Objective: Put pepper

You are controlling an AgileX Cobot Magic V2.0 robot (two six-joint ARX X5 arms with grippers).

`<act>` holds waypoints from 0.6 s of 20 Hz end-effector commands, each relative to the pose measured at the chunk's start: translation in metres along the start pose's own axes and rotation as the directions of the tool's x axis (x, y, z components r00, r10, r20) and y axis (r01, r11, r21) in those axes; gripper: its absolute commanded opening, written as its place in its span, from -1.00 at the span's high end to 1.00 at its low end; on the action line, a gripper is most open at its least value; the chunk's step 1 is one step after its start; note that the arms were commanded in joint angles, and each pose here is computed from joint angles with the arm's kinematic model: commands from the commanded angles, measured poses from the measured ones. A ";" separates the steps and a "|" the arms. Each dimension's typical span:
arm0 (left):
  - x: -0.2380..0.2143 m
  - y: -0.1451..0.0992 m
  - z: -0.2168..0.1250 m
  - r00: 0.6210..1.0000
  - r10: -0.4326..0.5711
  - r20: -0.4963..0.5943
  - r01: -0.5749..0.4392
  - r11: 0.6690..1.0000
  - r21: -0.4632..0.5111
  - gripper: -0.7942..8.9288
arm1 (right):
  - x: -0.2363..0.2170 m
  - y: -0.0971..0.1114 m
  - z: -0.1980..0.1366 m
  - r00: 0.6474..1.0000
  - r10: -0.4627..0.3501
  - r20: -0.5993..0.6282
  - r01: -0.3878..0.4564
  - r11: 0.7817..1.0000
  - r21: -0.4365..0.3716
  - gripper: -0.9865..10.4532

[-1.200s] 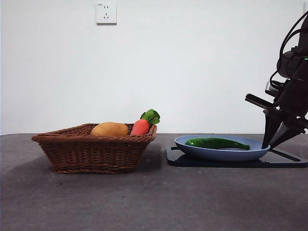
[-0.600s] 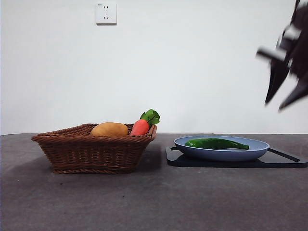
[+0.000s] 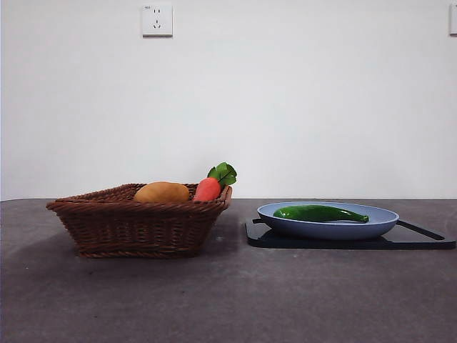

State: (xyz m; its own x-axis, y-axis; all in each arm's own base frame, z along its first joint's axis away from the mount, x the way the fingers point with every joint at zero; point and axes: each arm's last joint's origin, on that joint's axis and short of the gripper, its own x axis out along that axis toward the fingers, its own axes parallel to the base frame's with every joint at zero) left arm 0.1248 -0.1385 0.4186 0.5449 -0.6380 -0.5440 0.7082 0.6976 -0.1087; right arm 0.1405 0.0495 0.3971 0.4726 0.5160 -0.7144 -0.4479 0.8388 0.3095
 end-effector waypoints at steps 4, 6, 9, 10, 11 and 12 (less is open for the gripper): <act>0.000 -0.002 0.003 1.000 -0.010 0.006 0.010 1.000 0.018 0.74 | -0.018 0.016 -0.022 0.997 0.002 -0.072 -0.011 0.992 -0.122 0.82; 0.000 -0.002 0.002 1.000 -0.009 -0.004 0.009 1.000 0.017 0.82 | -0.021 0.017 -0.024 0.998 0.006 -0.062 -0.014 0.990 -0.137 0.82; 0.000 -0.002 0.002 1.000 -0.008 -0.007 0.008 1.000 0.017 0.82 | -0.021 0.017 -0.024 0.998 0.011 -0.063 -0.018 0.994 -0.111 0.81; 0.000 -0.002 0.002 1.000 -0.009 -0.002 0.009 1.000 0.017 0.82 | -0.021 0.017 -0.024 0.998 0.010 -0.062 -0.017 0.994 -0.111 0.81; 0.000 -0.002 0.003 1.000 -0.010 0.005 0.009 1.000 0.017 0.82 | -0.021 0.017 -0.024 0.998 0.008 -0.061 -0.014 0.994 -0.111 0.81; -0.001 -0.002 0.004 1.000 -0.011 0.016 0.011 1.000 0.018 0.82 | -0.021 0.017 -0.024 0.998 0.005 -0.061 -0.012 0.994 -0.110 0.81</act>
State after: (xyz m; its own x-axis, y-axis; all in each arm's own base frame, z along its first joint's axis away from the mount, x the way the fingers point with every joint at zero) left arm 0.1248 -0.1385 0.4186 0.5449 -0.6380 -0.5440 0.7089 0.6971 -0.1075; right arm 0.1055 0.0491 0.3991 0.4268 0.5101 -0.7468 -0.5401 0.8061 0.2419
